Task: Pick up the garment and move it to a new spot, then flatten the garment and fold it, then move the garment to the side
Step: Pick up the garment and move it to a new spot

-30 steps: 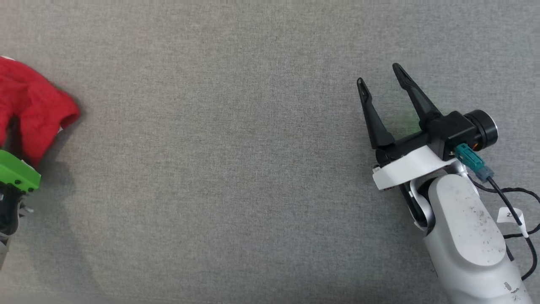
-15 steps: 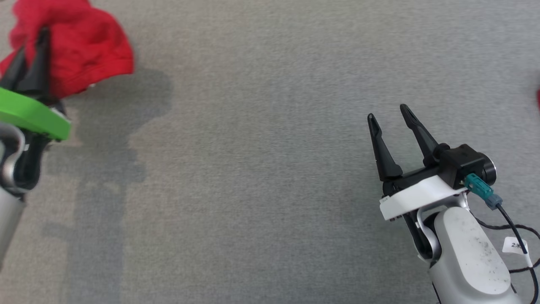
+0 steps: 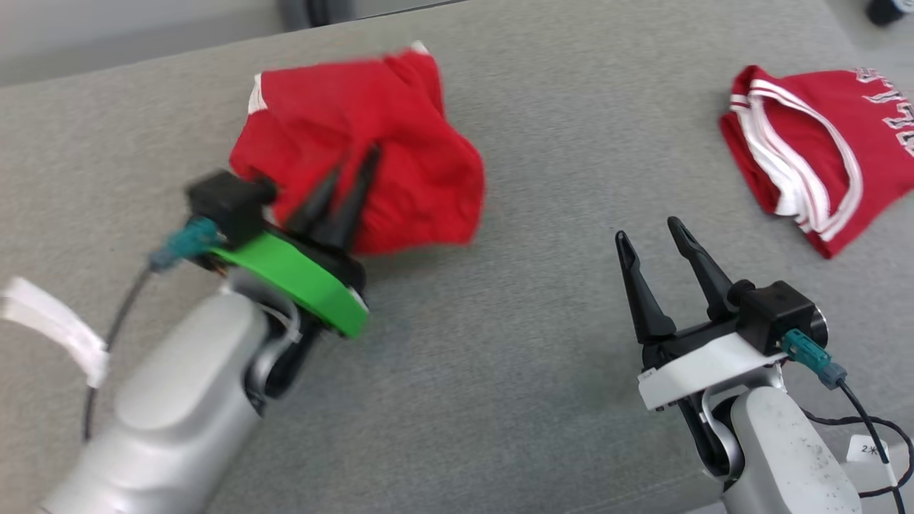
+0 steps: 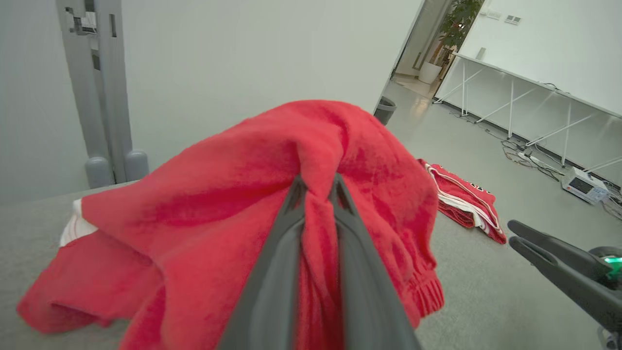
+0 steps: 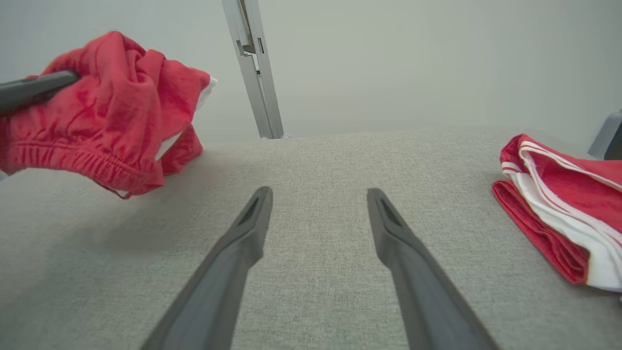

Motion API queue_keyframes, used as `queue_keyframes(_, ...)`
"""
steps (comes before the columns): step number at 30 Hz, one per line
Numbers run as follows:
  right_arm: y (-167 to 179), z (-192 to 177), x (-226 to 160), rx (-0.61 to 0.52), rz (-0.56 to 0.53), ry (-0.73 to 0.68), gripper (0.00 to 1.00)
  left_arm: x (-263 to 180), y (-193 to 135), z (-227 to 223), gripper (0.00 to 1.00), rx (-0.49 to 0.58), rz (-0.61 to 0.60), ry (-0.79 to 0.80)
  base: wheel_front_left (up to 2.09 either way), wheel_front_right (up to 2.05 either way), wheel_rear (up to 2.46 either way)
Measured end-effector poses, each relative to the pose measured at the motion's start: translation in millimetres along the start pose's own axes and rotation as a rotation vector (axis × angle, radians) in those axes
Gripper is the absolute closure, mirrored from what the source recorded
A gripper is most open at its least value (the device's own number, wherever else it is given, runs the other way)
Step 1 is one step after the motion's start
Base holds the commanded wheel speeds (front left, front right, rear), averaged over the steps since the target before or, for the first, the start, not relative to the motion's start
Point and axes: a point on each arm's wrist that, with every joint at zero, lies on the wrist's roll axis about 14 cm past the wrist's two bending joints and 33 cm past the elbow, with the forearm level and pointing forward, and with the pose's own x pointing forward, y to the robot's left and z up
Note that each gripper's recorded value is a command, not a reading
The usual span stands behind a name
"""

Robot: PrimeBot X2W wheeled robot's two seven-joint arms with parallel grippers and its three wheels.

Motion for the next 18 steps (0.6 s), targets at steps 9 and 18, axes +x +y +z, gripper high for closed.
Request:
queue_keyframes(9, -34.9, 13.6, -28.9, -0.025, -0.112, -0.017, 0.00, 5.8, -45.3, -72.7, 0.00, -0.039, -0.089, 0.160, 0.00, 0.00, 0.00)
queue_keyframes(18, -27.5, 10.1, -27.3, -0.010, -0.094, -0.010, 0.00, -49.4, 13.2, -79.9, 0.00, -0.017, 0.165, 0.154, 0.00, 0.00, 0.00)
